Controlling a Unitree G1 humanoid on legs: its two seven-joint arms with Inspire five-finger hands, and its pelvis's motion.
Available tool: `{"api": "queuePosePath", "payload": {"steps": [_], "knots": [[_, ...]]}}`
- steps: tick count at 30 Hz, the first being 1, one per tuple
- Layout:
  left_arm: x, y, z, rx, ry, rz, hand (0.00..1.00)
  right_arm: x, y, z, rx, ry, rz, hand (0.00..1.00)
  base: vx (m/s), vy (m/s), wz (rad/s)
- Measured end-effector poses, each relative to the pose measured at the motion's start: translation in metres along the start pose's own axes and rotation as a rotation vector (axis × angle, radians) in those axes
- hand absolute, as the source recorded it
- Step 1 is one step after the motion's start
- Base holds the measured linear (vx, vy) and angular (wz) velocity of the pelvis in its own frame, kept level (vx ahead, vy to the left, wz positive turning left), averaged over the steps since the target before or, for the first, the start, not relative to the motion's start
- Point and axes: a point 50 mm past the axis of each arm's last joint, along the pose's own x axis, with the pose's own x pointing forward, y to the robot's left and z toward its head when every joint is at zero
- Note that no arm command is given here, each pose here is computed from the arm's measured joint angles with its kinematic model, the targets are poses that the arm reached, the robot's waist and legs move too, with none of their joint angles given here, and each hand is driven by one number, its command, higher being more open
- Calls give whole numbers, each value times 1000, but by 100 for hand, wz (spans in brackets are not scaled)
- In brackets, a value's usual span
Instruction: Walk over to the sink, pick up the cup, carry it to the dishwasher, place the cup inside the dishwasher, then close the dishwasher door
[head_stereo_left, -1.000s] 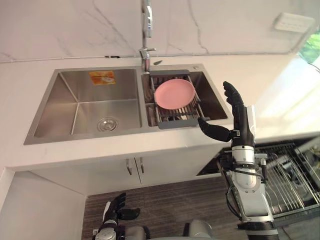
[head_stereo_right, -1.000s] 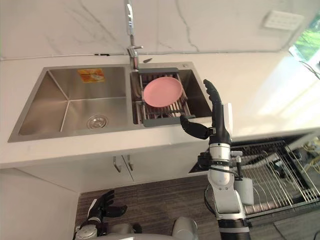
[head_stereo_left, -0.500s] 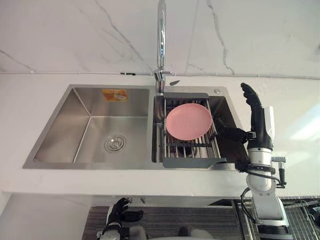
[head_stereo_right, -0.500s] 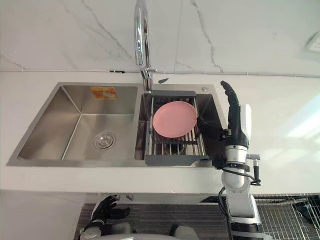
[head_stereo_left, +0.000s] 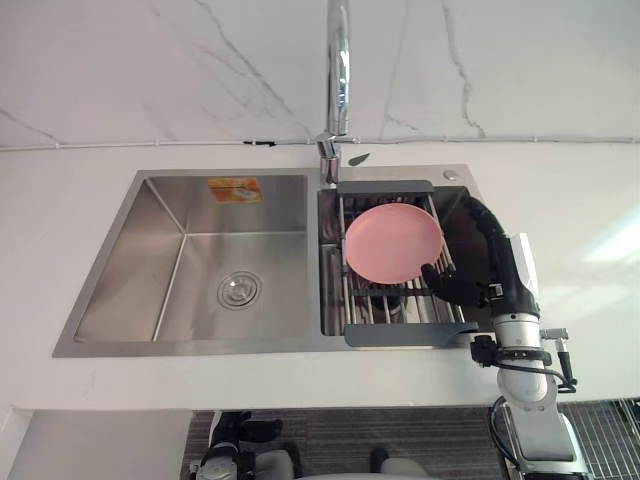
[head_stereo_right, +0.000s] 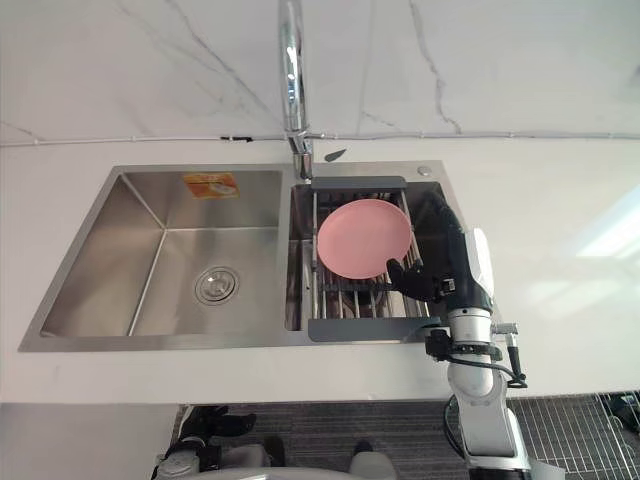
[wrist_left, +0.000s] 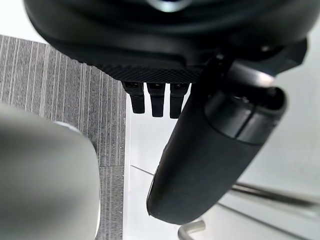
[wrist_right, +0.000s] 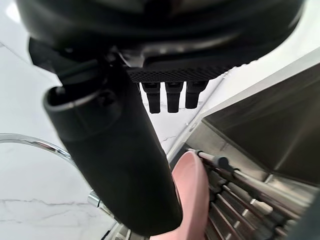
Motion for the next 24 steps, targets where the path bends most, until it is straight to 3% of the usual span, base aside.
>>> {"api": "queuePosePath", "payload": {"steps": [2, 3, 9, 24], "knots": [[0, 1, -1, 2, 4, 2, 90, 0, 0, -3, -10, 12, 10, 90, -46, -14, -15], [-2, 0, -5, 7, 6, -20, 90, -8, 10, -8, -32, 35, 95, 90, -26, -5, -8], [-2, 1, -5, 6, 7, -19, 90, -8, 11, -8, -29, 34, 96, 90, 0, 0, 2], [-2, 1, -3, -5, -5, -12, 90, 19, 2, 14, -35, -74, -29, 90, 13, -4, -1]]}}
